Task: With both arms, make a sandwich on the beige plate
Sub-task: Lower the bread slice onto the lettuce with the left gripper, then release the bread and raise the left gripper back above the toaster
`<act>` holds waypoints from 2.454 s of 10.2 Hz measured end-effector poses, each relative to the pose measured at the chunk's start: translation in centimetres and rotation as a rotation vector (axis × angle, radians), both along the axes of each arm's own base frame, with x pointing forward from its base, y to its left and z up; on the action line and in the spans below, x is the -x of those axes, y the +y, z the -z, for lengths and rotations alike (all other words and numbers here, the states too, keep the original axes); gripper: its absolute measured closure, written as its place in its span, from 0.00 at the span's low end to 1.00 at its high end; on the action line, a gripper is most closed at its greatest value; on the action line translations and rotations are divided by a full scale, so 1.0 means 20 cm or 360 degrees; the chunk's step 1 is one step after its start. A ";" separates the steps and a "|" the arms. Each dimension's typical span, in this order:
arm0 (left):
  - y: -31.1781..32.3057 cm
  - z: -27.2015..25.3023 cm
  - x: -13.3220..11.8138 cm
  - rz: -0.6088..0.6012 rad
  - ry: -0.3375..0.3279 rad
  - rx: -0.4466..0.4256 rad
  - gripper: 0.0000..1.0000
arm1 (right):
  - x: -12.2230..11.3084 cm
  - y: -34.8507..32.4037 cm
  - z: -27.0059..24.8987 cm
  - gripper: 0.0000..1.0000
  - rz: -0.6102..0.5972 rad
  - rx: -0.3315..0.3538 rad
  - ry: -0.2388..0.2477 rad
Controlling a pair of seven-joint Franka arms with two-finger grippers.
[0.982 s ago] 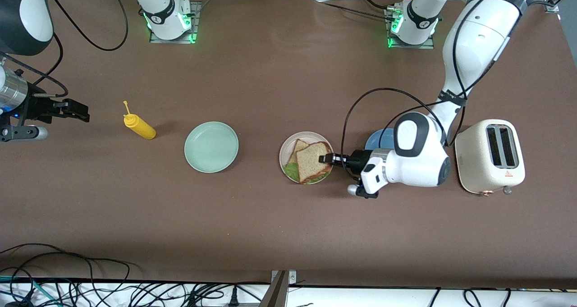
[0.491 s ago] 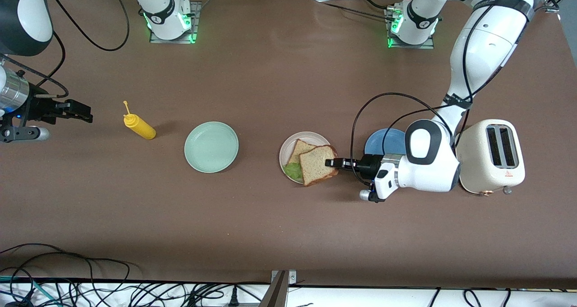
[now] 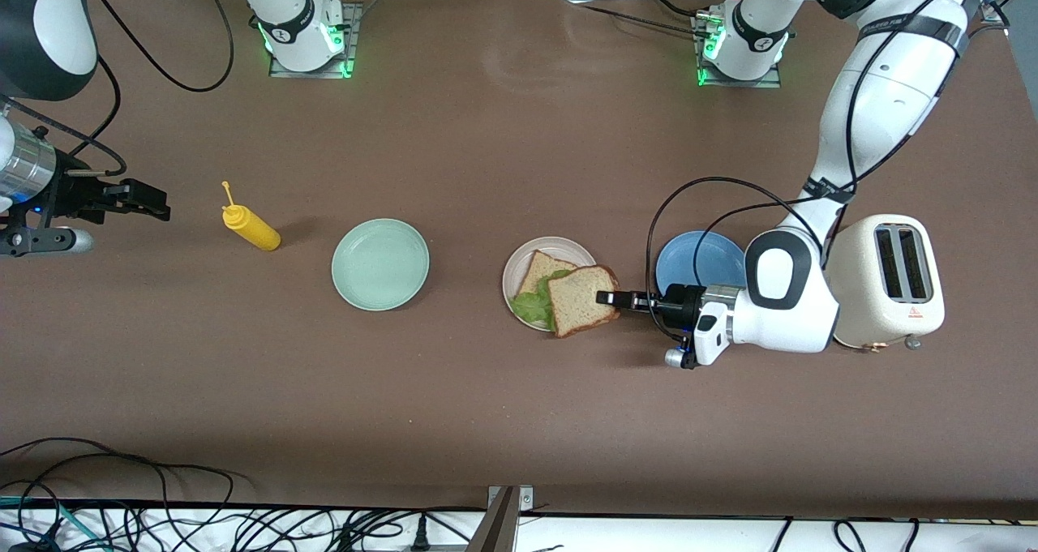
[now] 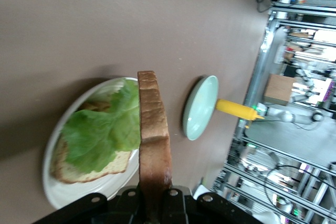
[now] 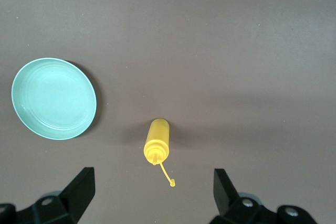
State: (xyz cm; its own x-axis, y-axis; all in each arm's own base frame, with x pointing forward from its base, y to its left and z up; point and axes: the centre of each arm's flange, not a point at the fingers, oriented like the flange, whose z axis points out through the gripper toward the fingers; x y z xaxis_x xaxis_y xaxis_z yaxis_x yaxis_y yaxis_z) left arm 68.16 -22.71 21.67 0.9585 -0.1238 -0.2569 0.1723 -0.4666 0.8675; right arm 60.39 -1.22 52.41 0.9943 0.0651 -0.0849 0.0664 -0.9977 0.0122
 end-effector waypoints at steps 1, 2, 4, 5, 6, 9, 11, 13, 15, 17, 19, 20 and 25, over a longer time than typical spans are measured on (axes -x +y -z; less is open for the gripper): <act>-0.03 0.03 0.01 -0.0010 0.0014 0.0056 0.91 | 0.00 0.00 0.00 0.00 0.0000 0.0000 0.0001; -0.07 0.06 0.03 -0.0007 0.0018 0.0102 0.91 | 0.00 0.00 0.00 0.00 0.0000 0.0000 0.0001; -0.13 0.11 0.09 0.0083 -0.0018 0.0153 0.91 | 0.00 0.00 0.00 0.00 0.0001 -0.0001 0.0002; -0.14 0.15 0.13 0.0126 -0.0044 0.0168 0.91 | 0.00 0.00 0.00 0.00 0.0001 -0.0001 0.0002; -0.15 0.20 0.16 0.0155 -0.0062 0.0180 0.90 | 0.00 0.00 0.00 0.00 0.0001 -0.0001 0.0002; -0.15 0.22 0.17 0.0192 -0.0135 0.0206 0.53 | 0.00 0.00 0.00 0.00 0.0001 -0.0001 0.0004; -0.12 0.20 0.14 0.0189 -0.0177 0.0213 0.25 | 0.00 0.00 0.01 0.00 0.0004 -0.0001 0.0006; -0.06 0.15 0.10 0.0188 -0.0230 0.0189 0.00 | 0.00 -0.01 0.01 0.00 0.0005 -0.0001 0.0011; 0.02 0.03 0.06 0.0245 -0.0297 0.0061 0.00 | 0.00 -0.01 0.01 0.00 0.0006 -0.0004 0.0013; 0.12 -0.17 0.03 0.0331 -0.0308 -0.0157 0.00 | 0.00 0.00 0.01 0.00 0.0008 -0.0011 0.0013; 0.22 -0.44 0.04 0.0443 -0.0343 -0.0485 0.00 | 0.00 0.00 0.01 0.00 0.0008 -0.0015 0.0014; 0.27 -0.59 0.05 0.0500 -0.0374 -0.0650 0.00 | 0.00 0.00 0.01 0.00 0.0009 -0.0016 0.0015; 0.44 -1.35 0.26 0.0616 -0.0475 -0.1465 0.00 | 0.00 0.00 0.02 0.00 0.0010 -0.0017 0.0017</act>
State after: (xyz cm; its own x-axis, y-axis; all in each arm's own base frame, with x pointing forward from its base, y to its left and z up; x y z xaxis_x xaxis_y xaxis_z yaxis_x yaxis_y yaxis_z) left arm 62.94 -13.85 48.57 0.9350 -0.3126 -0.1672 -0.2932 -0.9470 0.1310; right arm 60.33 -1.31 52.09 0.9937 0.0600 -0.0951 0.0603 -0.9982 0.0007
